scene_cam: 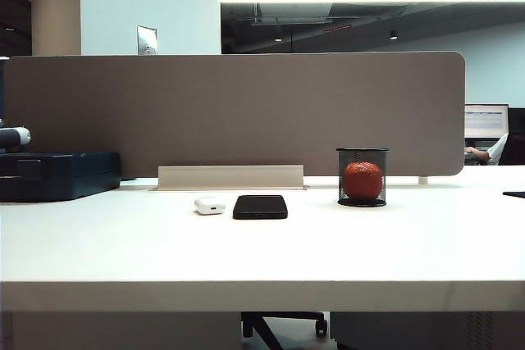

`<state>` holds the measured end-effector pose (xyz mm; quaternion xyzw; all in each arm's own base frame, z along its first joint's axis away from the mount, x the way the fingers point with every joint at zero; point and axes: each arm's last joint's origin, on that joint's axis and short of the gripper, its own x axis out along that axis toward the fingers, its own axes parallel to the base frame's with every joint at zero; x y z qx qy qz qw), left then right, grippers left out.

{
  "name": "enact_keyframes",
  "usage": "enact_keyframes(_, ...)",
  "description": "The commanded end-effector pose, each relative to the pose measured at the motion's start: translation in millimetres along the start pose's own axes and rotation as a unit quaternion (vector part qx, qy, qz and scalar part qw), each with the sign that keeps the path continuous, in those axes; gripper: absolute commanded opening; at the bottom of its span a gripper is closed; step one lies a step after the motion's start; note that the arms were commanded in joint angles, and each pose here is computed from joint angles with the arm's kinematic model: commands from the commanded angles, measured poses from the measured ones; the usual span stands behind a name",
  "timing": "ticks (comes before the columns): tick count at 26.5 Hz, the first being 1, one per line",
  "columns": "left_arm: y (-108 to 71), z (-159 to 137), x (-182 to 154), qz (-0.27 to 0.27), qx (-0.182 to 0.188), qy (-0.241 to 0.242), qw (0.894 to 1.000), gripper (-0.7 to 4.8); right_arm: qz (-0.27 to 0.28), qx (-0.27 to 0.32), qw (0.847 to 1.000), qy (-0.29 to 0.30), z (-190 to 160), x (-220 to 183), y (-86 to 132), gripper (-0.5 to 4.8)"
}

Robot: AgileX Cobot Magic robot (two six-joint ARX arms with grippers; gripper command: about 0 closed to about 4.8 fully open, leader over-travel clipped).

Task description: Find the wireless headphone case on the desktop and place it on the left side of the phone.

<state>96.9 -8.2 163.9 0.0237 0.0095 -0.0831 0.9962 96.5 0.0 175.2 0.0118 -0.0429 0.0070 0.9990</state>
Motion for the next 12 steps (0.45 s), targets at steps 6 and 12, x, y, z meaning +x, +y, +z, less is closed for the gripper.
enact_keyframes(6, 0.2, 1.2, -0.1, 0.001, -0.001, -0.004, 1.0, -0.05, -0.002, -0.001, 1.0, -0.001, 0.7, -0.1, -0.1, -0.01)
enact_keyframes(12, 0.2, 1.2, -0.1, 0.001, -0.001, -0.004, 1.0, -0.05, -0.002, -0.001, 1.0, -0.001, 0.7, -0.1, -0.1, -0.01)
